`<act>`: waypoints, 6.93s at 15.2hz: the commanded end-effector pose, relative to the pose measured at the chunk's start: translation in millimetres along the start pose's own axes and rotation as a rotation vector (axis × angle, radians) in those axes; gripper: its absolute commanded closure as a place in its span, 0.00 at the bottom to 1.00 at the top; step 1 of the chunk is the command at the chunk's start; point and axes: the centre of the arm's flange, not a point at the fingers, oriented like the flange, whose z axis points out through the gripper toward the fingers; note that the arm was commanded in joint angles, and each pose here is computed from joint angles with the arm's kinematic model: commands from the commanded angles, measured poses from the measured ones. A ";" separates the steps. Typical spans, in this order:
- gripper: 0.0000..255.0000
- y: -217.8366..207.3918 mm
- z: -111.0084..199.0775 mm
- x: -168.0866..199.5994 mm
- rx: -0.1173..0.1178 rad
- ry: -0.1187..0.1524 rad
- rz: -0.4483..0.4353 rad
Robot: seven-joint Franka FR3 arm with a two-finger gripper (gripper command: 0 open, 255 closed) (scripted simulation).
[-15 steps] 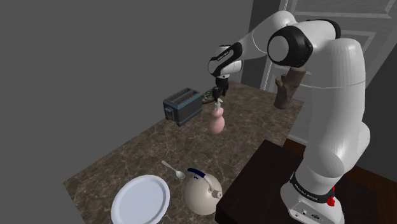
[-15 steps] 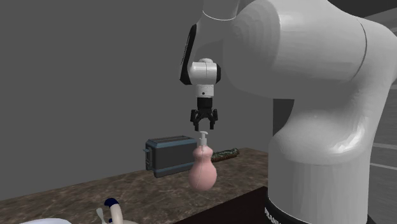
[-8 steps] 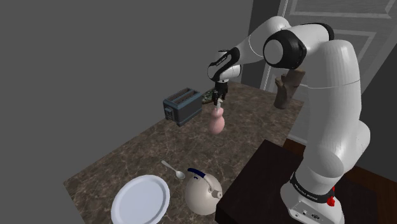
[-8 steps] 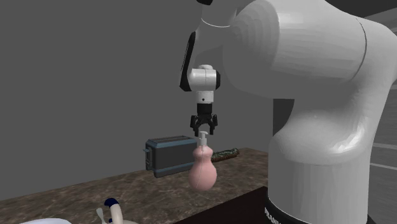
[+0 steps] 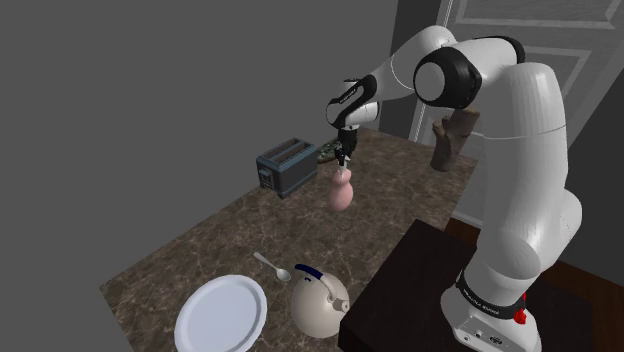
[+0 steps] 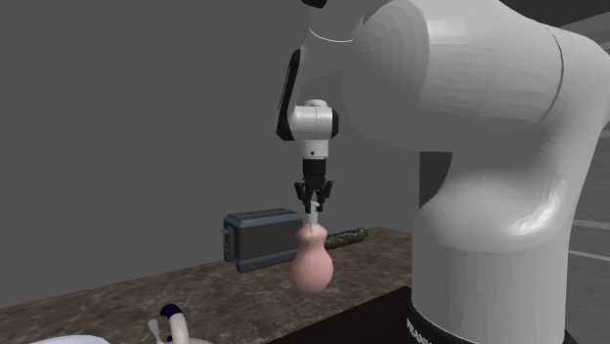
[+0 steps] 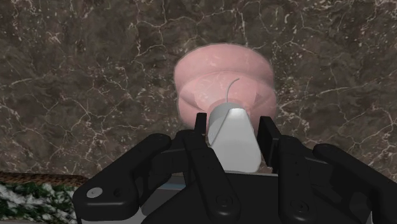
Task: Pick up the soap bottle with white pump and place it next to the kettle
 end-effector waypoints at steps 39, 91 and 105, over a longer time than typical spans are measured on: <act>1.00 1.0 -168.8 4.2 0.000 0.000 0.000; 1.00 -179.7 -367.4 -69.1 0.000 0.000 0.000; 1.00 -349.4 -370.7 -142.1 0.000 0.000 0.000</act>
